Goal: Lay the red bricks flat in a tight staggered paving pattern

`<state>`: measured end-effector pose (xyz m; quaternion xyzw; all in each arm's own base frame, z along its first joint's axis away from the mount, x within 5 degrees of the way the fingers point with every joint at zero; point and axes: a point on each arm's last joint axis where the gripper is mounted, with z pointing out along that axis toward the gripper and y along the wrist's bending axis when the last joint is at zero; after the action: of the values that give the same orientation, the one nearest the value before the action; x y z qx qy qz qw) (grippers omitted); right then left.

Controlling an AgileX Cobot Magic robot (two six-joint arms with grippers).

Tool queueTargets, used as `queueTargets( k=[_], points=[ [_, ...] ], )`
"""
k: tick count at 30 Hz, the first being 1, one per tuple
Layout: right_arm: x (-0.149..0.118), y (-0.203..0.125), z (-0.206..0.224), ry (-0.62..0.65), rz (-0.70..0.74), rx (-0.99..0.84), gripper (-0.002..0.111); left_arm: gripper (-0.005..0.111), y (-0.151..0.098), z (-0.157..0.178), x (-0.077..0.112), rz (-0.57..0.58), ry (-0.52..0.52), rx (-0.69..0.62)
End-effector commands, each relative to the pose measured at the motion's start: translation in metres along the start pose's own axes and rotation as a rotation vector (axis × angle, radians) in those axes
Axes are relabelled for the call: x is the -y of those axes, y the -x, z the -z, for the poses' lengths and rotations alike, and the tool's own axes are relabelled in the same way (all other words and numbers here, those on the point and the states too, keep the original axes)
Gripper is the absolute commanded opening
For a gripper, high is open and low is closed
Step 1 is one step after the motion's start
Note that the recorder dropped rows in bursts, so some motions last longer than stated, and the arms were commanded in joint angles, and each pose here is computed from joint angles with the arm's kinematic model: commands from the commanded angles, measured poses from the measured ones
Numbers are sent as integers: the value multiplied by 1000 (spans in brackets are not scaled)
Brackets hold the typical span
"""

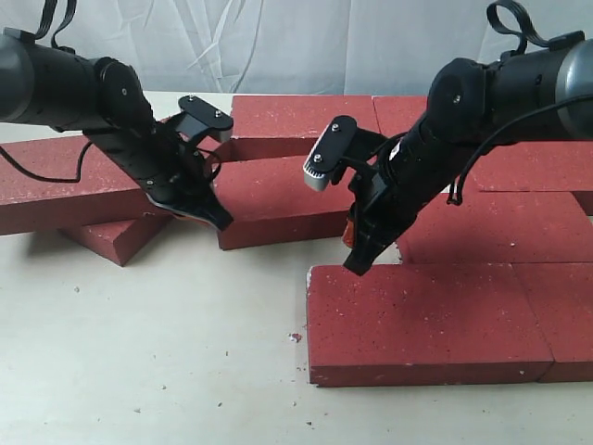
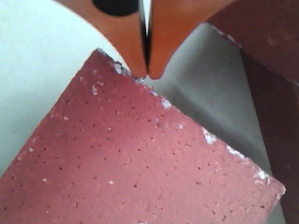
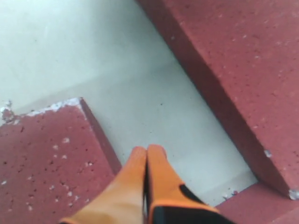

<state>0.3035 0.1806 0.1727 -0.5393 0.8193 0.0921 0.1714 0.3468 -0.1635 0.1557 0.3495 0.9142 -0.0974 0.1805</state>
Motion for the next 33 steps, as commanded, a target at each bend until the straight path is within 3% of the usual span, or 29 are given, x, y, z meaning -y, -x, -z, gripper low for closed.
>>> queueTargets(
  k=[1,11,25,33],
  points=[
    [5,-1,-4,-26,16,-2,-1,0,10,1,0,30,28,88],
    [21,-2,-40,-132,-4,39,-1,0,10,-4,-1,6,42,83],
    [34,2,-51,-254,-16,113,-1,0,14,-4,-5,-21,94,133],
    [37,3,-53,-288,-35,142,-1,0,9,-4,-6,-94,101,68]
  ],
)
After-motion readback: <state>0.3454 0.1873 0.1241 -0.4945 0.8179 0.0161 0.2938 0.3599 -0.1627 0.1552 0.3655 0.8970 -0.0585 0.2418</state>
